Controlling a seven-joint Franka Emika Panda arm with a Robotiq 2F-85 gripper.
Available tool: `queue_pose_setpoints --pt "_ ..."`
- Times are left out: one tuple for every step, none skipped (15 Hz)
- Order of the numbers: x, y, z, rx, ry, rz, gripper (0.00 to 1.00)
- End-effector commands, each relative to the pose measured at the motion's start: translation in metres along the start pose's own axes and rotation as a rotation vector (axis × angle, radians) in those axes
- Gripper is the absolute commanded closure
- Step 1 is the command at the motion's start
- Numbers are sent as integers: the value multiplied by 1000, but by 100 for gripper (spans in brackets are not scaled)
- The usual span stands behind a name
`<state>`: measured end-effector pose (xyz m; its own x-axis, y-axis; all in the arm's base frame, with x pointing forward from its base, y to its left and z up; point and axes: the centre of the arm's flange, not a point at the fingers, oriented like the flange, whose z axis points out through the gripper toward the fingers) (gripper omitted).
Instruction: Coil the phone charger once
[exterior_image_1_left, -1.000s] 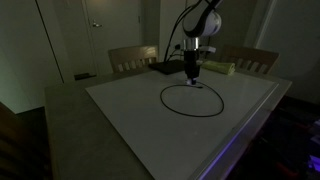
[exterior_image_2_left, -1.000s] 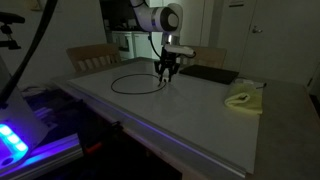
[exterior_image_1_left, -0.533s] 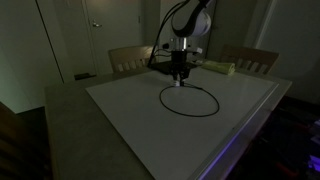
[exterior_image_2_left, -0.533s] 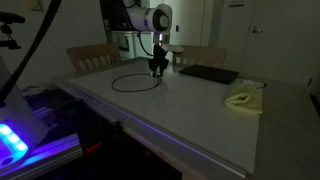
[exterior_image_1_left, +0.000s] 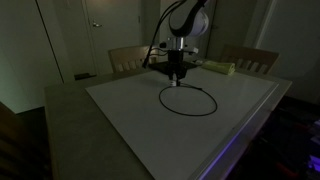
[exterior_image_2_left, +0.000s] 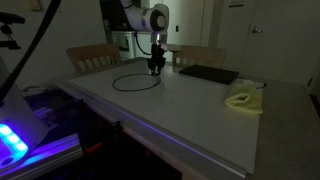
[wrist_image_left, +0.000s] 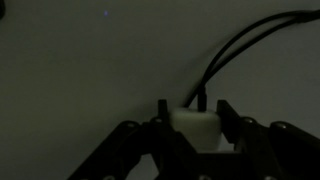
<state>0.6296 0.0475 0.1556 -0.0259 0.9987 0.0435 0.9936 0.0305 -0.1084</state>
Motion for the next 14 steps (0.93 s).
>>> queue_pose_setpoints --pt "15 -8 1 43 -15 -156 74" --pt "22 -10 3 49 -1 -212 74" --pt "28 -11 4 52 9 -264 74" --pt "36 -12 4 55 23 -318 74" --pt "43 -13 6 60 33 -371 74" --pt "50 -15 6 66 38 -425 74" --pt "55 -16 8 75 34 -480 74" --pt "59 -18 9 86 22 -533 74" --pt "62 -20 10 95 11 -583 74" --pt "61 -22 11 96 2 -634 74" --pt "62 -23 11 98 -5 -685 74" --pt "62 -24 12 98 -8 -731 74" --pt "62 -24 12 97 -9 -756 74" --pt "61 -24 14 98 -12 -765 74"
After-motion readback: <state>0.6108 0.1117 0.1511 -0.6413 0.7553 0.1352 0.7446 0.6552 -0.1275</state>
